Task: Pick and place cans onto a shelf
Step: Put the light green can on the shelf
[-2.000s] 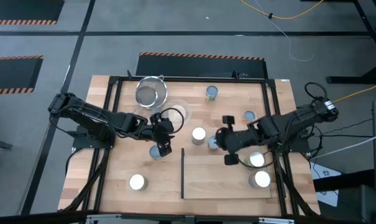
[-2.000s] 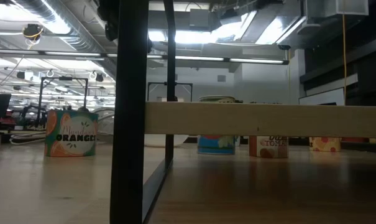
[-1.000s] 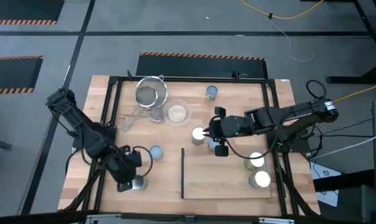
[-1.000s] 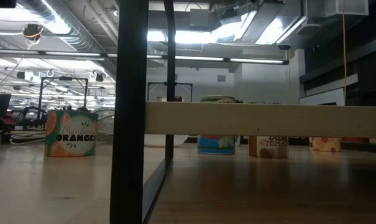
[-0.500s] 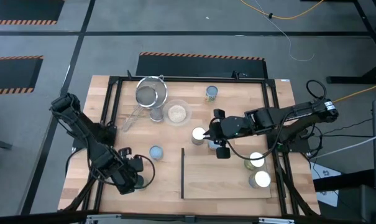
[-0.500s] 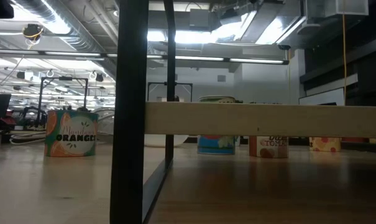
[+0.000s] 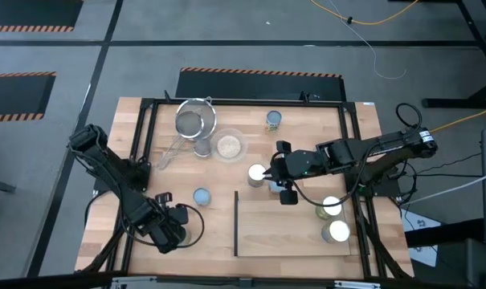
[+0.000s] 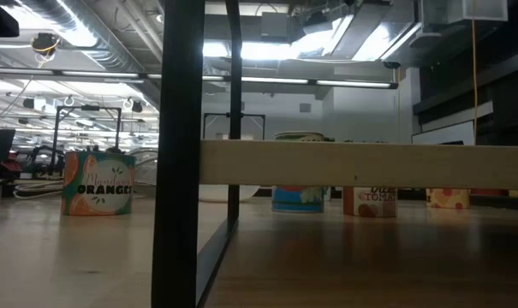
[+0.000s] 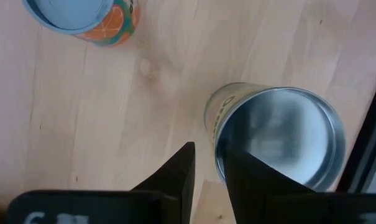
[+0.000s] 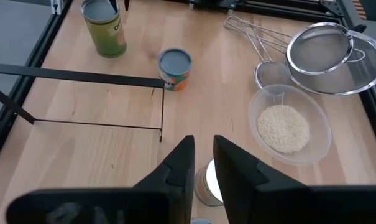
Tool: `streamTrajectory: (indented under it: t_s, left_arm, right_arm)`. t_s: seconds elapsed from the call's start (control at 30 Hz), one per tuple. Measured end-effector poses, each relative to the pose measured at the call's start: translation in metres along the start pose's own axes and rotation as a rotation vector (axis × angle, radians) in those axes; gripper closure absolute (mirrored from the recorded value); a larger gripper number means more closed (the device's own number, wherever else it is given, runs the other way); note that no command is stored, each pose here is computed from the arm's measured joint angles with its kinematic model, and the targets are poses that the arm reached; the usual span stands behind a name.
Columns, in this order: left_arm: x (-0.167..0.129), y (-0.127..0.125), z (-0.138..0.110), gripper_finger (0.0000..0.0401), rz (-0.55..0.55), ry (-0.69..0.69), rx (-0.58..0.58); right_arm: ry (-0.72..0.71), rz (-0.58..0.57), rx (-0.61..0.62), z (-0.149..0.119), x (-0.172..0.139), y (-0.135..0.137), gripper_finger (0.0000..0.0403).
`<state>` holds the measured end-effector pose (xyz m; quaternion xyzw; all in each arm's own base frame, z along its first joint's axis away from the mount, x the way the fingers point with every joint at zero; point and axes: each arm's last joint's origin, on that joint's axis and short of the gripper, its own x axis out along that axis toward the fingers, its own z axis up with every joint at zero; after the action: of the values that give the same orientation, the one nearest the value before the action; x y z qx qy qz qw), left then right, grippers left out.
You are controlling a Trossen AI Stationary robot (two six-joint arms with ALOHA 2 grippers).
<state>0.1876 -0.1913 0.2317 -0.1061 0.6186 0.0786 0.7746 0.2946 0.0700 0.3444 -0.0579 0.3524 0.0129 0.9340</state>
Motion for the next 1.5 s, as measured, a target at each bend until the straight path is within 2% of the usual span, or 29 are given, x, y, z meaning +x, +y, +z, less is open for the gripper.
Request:
streamTrajectory:
  t_s: [0.1, 0.27, 0.4, 0.73, 0.87, 0.97, 1.13, 1.3, 1.5]
  left_arm:
    - [0.0, 0.0, 0.0, 0.0332, 0.0, 0.0, 0.0]
    - [0.0, 0.0, 0.0, 0.0367, 0.0, 0.0, -0.002]
    - [0.0, 0.0, 0.0, 0.0396, 0.0, -0.001, -0.003]
    - [0.0, -0.001, 0.0, 0.0399, -0.017, 0.013, -0.004]
    - [-0.001, -0.001, 0.0, 0.0399, -0.052, 0.064, -0.011]
    - [-0.005, -0.002, 0.004, 0.04, -0.087, 0.096, -0.016]
    - [-0.028, -0.012, 0.018, 0.04, -0.187, 0.062, 0.039]
    - [-0.067, -0.021, 0.039, 0.0401, -0.338, 0.014, 0.089]
    - [-0.117, -0.022, 0.066, 0.0401, -0.482, -0.125, 0.129]
  right_arm:
    - [0.002, 0.0, 0.0, 0.0, 0.0, 0.0, 0.0338]
    - [0.017, -0.001, 0.042, -0.002, 0.0, 0.0, 0.0338]
    - [0.086, 0.018, 0.028, -0.008, -0.007, 0.0, 0.0338]
    - [-0.013, 0.092, 0.025, -0.016, -0.069, 0.01, 0.0338]
    - [-0.013, 0.118, 0.04, -0.026, -0.077, 0.015, 0.0338]
    - [0.008, 0.096, 0.052, -0.036, -0.074, 0.018, 0.0338]
    - [0.057, 0.042, 0.078, -0.051, -0.063, 0.019, 0.0338]
    - [0.093, 0.032, 0.099, -0.063, -0.051, 0.022, 0.0338]
    - [0.14, 0.018, 0.132, -0.075, -0.042, 0.022, 0.0338]
